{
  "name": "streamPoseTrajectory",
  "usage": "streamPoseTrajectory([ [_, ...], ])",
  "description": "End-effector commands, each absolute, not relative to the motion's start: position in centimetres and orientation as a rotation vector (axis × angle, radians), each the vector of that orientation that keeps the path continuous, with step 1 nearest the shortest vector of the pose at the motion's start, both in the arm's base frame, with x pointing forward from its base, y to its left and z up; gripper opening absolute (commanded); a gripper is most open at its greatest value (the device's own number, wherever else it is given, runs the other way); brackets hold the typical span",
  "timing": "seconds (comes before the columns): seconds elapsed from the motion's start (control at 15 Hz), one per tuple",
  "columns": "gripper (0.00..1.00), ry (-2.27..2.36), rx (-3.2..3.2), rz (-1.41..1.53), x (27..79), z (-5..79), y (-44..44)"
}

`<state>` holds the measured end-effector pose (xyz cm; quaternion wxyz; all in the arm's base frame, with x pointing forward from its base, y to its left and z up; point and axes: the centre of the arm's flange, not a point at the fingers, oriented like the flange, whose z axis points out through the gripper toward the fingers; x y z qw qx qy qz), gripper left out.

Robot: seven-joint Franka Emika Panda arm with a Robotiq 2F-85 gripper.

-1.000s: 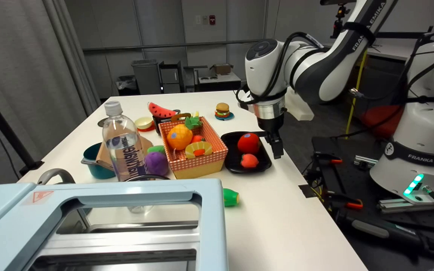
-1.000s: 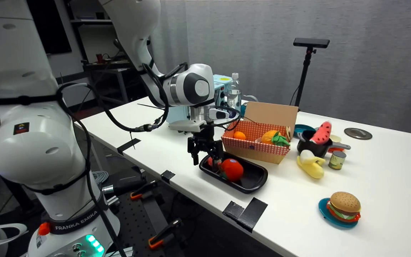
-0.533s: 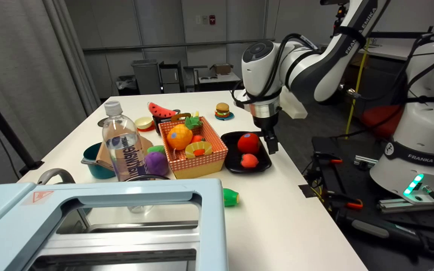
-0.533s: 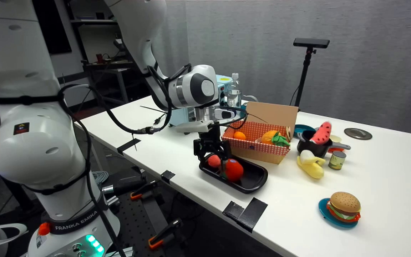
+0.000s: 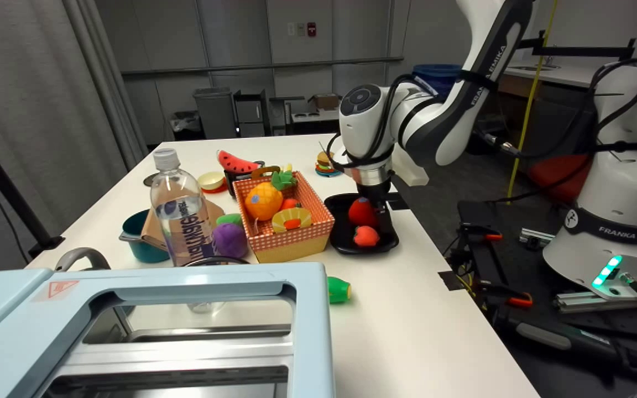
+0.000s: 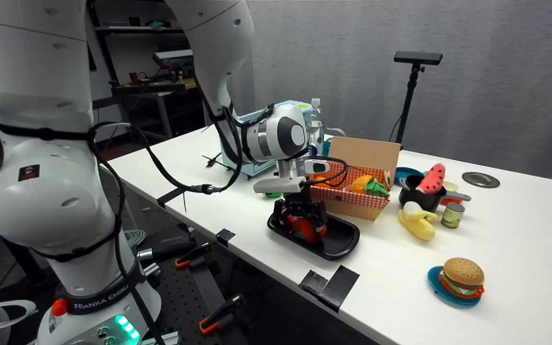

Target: Remove the tomato plush toy from the black tray and place it in the basket

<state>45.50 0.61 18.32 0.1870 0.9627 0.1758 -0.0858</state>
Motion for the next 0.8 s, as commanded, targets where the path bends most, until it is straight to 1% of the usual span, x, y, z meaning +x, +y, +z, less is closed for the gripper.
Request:
streamPoseTrajectory([
  [0.0, 0.72, 0.525, 2.709, -0.246, 46.8, 15.0, 0.6],
  [0.07, 0.69, 0.534, 2.706, -0.253, 46.8, 14.5, 0.6],
  [0.33, 0.38, 0.542, 2.704, -0.269, 47.0, 14.3, 0.7],
  [0.47, 0.26, 0.530, 2.708, -0.267, 47.0, 14.5, 0.5],
  [0.67, 0.04, 0.483, 2.711, -0.253, 47.4, 15.4, 0.2],
  [0.73, 0.02, 0.474, 2.708, -0.244, 47.7, 15.8, 0.1],
])
